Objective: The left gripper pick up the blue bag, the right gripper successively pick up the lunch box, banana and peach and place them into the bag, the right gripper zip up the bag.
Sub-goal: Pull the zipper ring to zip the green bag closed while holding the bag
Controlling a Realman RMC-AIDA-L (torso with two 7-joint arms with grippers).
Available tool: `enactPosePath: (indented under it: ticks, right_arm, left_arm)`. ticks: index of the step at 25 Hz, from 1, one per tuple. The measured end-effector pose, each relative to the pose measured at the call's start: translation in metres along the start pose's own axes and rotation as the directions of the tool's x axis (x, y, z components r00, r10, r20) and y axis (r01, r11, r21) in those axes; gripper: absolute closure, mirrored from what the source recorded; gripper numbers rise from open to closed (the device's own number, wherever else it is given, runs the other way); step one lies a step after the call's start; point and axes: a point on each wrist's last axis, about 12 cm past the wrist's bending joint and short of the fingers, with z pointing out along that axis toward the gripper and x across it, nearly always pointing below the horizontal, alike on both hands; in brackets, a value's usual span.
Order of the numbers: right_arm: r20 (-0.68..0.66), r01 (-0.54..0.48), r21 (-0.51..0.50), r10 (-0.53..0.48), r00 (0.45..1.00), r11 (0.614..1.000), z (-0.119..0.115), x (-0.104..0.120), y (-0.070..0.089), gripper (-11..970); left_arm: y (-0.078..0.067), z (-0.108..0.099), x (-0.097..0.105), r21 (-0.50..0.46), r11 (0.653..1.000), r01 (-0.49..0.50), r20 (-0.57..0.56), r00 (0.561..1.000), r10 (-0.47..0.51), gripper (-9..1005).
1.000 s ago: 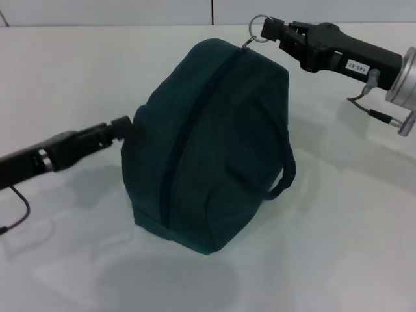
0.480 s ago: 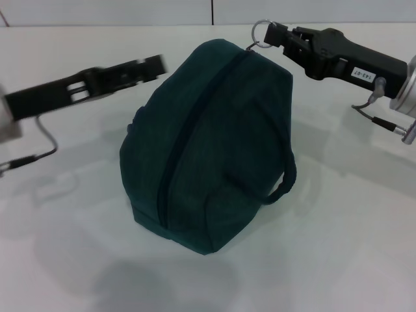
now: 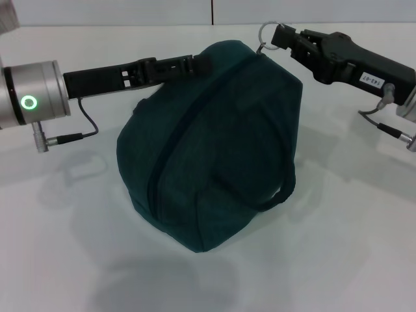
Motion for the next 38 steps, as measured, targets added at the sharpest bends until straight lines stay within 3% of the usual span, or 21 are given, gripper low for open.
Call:
enactPosePath:
  ticks: [8, 13, 23, 26, 32, 38]
  right_arm:
    - [0.023, -0.003, 0.011, 0.002, 1.0, 1.0, -0.004, 0.0, 0.0, 956]
    - [0.025, 0.001, 0.007, -0.001, 1.0, 1.0, -0.006, 0.0, 0.001, 956]
    - [0.052, -0.053, 0.011, 0.052, 0.997, 0.999, -0.014, 0.009, 0.003, 955]
    - [0.069, -0.083, 0.027, 0.081, 0.994, 0.996, -0.018, 0.012, 0.002, 955]
    - [0.101, -0.163, 0.081, 0.154, 0.983, 0.983, -0.024, 0.023, -0.002, 955]
    - [0.131, -0.222, 0.078, 0.211, 0.969, 0.972, -0.028, 0.025, -0.001, 956]
  left_arm:
    - [0.002, 0.009, 0.007, -0.019, 0.999, 0.031, -0.045, 0.998, -0.032, 130]
    - [-0.003, 0.017, 0.01, 0.004, 1.0, 0.02, -0.079, 0.997, -0.02, 327]
    - [-0.005, 0.017, 0.006, 0.028, 0.999, 0.026, -0.025, 0.999, -0.025, 580]
    - [-0.004, 0.017, 0.006, 0.024, 0.999, 0.027, -0.022, 0.999, -0.026, 815]
    - [-0.004, 0.02, 0.009, 0.03, 0.999, 0.012, -0.02, 1.0, -0.011, 943]
    - [-0.004, 0.022, 0.012, 0.046, 0.999, 0.012, -0.009, 1.0, -0.011, 940]
